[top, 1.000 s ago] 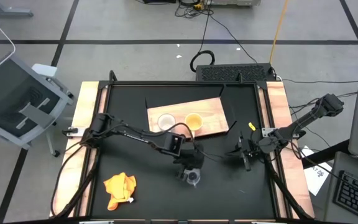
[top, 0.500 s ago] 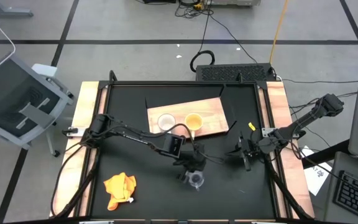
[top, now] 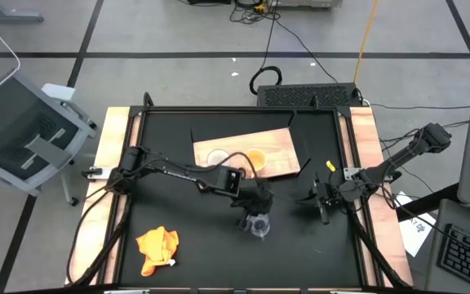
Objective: Stack small to large cups/mugs on shelf
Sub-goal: Put the transparent mug on the shelf
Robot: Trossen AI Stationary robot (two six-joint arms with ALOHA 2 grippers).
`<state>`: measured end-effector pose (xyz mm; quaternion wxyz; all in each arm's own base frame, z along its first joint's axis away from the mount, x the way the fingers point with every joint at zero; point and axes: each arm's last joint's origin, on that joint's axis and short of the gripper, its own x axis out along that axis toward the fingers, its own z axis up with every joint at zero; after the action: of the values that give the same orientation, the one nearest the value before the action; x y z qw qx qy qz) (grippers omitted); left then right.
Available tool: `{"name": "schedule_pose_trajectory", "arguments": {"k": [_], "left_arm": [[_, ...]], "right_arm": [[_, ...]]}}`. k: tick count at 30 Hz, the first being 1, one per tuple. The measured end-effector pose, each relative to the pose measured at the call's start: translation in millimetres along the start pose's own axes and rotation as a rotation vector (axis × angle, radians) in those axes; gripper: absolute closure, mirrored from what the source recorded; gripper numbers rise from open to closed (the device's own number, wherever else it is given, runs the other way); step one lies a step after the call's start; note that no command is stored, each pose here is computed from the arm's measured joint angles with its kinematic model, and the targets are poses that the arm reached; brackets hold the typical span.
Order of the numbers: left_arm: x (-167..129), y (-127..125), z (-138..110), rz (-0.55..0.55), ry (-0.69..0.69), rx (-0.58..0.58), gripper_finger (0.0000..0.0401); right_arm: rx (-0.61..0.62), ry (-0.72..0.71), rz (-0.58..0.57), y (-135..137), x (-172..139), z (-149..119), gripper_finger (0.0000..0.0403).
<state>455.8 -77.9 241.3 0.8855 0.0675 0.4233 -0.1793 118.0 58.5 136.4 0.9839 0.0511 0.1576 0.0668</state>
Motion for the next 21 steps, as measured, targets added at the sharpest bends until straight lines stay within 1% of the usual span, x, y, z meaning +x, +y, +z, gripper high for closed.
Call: {"name": "schedule_pose_trajectory", "arguments": {"k": [4,8,10,16,18,21], "left_arm": [[-13,12,12,0.024,-0.046,0.008,0.04],[-29,19,27,0.023,-0.102,0.01,0.04],[-32,22,35,0.028,-0.119,0.02,0.04],[-11,34,47,0.007,-0.051,0.037,0.04],[-6,40,53,0.006,-0.056,0.044,0.04],[2,54,52,0.013,-0.04,0.01,0.04]], "right_arm": [[0.0,0.0,0.0,0,0,0,0.0403],[0.0,0.001,0.002,0,0,0,0.0403],[0.008,0.001,0.003,0,0,0,0.0403],[0.023,-0.002,0.014,1,-1,0,0.0403],[0.016,0.0,0.03,3,-2,0,0.0403],[0.009,-0.009,0.065,7,-5,0,0.0403]]}}
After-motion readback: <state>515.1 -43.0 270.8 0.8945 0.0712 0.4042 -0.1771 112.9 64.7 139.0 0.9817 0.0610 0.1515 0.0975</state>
